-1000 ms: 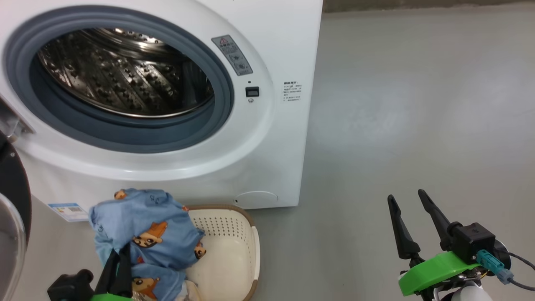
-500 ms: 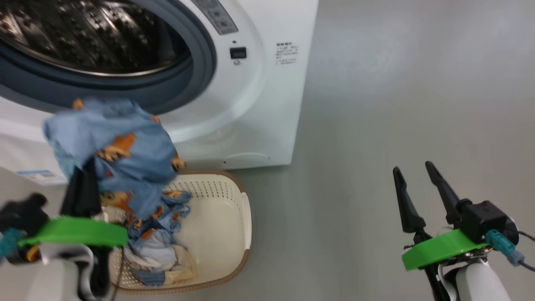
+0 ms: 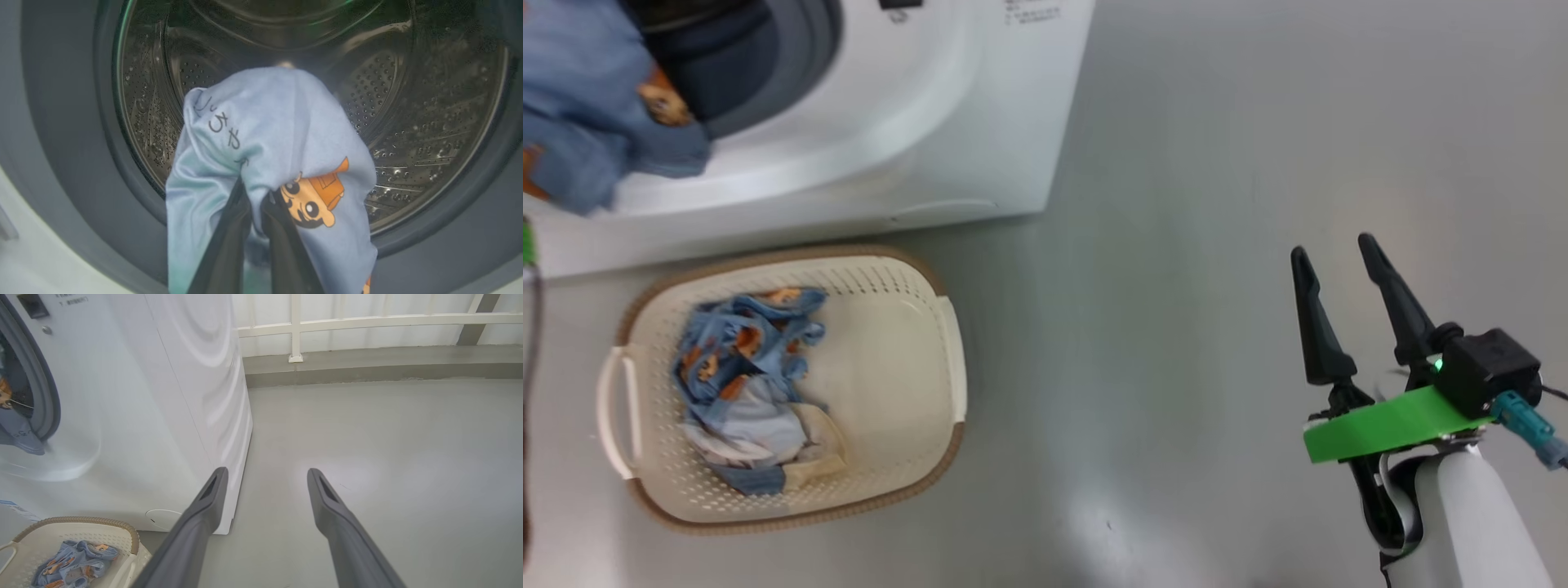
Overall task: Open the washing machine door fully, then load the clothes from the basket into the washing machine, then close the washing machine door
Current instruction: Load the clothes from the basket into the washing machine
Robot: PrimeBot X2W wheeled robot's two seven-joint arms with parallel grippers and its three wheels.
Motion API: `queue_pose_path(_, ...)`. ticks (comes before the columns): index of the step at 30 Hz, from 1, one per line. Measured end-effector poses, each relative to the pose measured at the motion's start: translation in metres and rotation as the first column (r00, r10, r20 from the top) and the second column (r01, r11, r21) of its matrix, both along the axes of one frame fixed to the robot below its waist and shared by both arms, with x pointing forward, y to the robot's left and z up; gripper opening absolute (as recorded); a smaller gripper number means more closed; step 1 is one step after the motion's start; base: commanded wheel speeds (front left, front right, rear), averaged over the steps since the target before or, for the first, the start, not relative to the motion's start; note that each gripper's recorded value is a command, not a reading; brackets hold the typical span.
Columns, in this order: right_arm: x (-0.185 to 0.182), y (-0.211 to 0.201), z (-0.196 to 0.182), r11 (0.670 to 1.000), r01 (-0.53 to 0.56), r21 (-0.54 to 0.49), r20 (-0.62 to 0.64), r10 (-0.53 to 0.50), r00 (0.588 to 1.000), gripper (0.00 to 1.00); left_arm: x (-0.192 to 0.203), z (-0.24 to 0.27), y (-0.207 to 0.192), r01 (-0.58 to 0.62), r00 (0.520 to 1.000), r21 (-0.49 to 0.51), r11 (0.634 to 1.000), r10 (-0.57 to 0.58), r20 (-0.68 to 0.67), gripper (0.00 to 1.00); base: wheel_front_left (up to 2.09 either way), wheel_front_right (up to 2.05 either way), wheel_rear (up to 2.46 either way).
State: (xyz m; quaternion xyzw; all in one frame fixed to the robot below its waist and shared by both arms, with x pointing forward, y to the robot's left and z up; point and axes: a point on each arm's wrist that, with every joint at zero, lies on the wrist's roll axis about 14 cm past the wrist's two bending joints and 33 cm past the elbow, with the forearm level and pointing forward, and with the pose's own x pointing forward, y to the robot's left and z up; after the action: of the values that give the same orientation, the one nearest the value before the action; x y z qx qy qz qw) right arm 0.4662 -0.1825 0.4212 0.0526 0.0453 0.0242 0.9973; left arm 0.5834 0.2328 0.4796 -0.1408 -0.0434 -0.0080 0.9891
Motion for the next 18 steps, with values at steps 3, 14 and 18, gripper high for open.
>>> queue_pose_path(3, 0.005, -0.006, -0.010, 1.000, 0.019, 0.010, -0.015, -0.019, 1.000, 1.00, 0.026, -0.006, 0.006, -0.007, 1.000, -0.014, 1.000, 0.007, 0.000, 0.00, 0.00, 0.00, 0.00)
queue_pose_path(14, 0.003, -0.030, -0.055, 0.996, 0.085, 0.017, -0.118, -0.082, 0.990, 1.00, 0.118, -0.037, 0.005, 0.044, 0.998, 0.029, 0.999, -0.043, -0.036, 0.00, 0.00, 0.00, 0.00)
queue_pose_path(18, 0.002, -0.040, -0.066, 0.994, 0.107, 0.008, -0.143, -0.105, 0.984, 1.00, 0.144, -0.043, 0.002, 0.064, 0.997, 0.040, 0.997, -0.062, -0.045, 0.00, 0.00, 0.00, 0.00)
